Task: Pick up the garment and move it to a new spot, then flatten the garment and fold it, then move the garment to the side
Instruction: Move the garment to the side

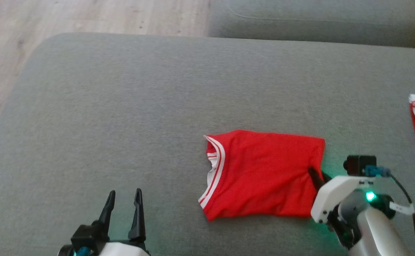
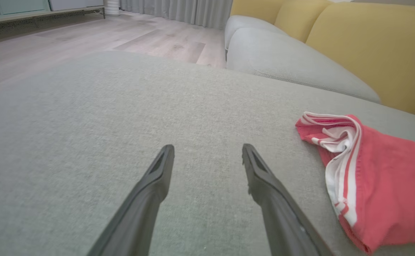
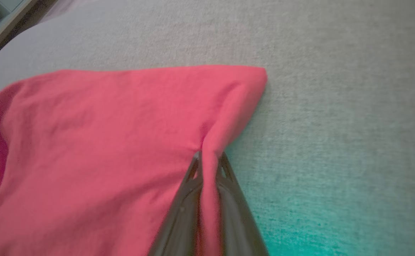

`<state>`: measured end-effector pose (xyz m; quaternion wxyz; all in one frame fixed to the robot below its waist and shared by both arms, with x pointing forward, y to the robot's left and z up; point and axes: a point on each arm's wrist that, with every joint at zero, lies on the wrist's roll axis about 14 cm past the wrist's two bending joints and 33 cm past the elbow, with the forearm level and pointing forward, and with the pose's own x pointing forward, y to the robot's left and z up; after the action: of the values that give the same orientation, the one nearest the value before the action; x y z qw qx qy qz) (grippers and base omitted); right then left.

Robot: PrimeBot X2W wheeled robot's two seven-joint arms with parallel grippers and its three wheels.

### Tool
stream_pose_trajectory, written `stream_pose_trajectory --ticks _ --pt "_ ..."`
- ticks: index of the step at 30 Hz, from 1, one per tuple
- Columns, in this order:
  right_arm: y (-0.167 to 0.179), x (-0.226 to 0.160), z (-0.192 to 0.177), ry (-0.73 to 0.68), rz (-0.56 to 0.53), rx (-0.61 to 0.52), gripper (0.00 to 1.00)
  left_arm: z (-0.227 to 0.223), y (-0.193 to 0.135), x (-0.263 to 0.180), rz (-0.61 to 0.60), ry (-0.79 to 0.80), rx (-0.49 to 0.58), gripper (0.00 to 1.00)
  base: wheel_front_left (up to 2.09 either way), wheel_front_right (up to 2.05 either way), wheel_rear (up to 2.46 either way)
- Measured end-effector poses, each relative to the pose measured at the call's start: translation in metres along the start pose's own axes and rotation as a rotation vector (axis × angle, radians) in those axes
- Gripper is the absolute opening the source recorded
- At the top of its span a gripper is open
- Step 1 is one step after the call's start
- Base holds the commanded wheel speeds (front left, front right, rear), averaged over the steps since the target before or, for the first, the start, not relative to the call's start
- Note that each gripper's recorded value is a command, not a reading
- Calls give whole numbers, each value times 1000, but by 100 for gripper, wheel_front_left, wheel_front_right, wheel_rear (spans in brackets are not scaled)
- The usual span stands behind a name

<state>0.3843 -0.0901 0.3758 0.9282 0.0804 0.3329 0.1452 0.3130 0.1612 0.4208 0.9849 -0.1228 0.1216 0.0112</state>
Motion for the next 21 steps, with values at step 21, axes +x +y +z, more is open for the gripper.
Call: stream_pose_trajectory --ticks 21 --pt "-160 -76 83 -284 -425 55 0 -1 -131 94 -419 20 66 100 0 0 0"
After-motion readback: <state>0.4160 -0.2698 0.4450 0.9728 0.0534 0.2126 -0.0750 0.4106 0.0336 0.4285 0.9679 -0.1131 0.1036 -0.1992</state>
